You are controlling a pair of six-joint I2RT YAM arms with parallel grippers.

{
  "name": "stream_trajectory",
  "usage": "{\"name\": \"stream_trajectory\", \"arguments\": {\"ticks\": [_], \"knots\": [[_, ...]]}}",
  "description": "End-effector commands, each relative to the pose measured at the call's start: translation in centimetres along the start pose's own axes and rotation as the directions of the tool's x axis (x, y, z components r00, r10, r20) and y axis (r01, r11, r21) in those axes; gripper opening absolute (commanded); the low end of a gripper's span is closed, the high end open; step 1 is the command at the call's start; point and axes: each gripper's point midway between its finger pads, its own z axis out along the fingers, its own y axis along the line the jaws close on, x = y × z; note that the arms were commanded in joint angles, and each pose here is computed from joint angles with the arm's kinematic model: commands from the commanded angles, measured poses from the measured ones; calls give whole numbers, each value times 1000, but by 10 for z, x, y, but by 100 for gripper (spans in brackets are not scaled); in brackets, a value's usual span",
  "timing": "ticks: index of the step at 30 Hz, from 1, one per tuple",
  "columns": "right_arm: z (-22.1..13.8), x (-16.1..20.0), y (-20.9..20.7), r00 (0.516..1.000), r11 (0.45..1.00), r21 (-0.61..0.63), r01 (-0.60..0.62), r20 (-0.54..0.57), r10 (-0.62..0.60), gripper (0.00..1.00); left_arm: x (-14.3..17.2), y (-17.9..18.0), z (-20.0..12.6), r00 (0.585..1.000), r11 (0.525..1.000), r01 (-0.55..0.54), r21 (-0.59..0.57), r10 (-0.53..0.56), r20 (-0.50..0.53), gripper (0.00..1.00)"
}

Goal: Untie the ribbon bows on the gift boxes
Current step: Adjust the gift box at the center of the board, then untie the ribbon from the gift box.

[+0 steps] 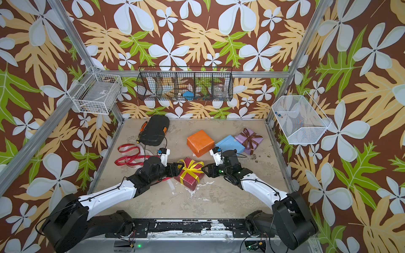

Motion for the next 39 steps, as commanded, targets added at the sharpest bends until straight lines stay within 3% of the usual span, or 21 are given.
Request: {"name": "stream_trajectory", "arguments": {"ticks": [1,10,13,19,22,24,25,33,36,39], "knots": [[4,-3,15,1000,995,-98,-2,-1,2,61,-7,-1,3,999,999,-45,11,45,23,82],[8,20,9,995,991,-108,-81,-58,75,58,-7,-6,14,999,996,-54,66,54,0,79],[11,19,7,995,989,-111,-94,-37,90,49,-6,-13,15,998,993,-60,102,61,-8,71],[13,1,12,995,986,-134,-94,7,96,36,-3,-16,16,998,990,-58,131,61,-17,69],[15,-1,11,995,986,-138,-98,10,101,21,-1,-14,15,998,991,-57,125,60,-19,69],[18,2,9,994,986,-132,-105,-4,105,3,0,-11,14,998,992,-56,115,58,-18,71],[18,2,8,994,986,-131,-104,-2,105,0,0,-10,13,998,992,-56,112,58,-17,72],[15,4,10,995,986,-137,-97,12,100,0,0,0,9,1000,992,-13,122,15,-15,77],[13,3,12,996,986,-144,-89,17,93,0,-5,-5,6,1000,984,23,178,-22,-6,70],[13,3,12,996,986,-143,-88,14,91,0,-8,-16,5,1000,972,29,232,-25,-17,56]]}}
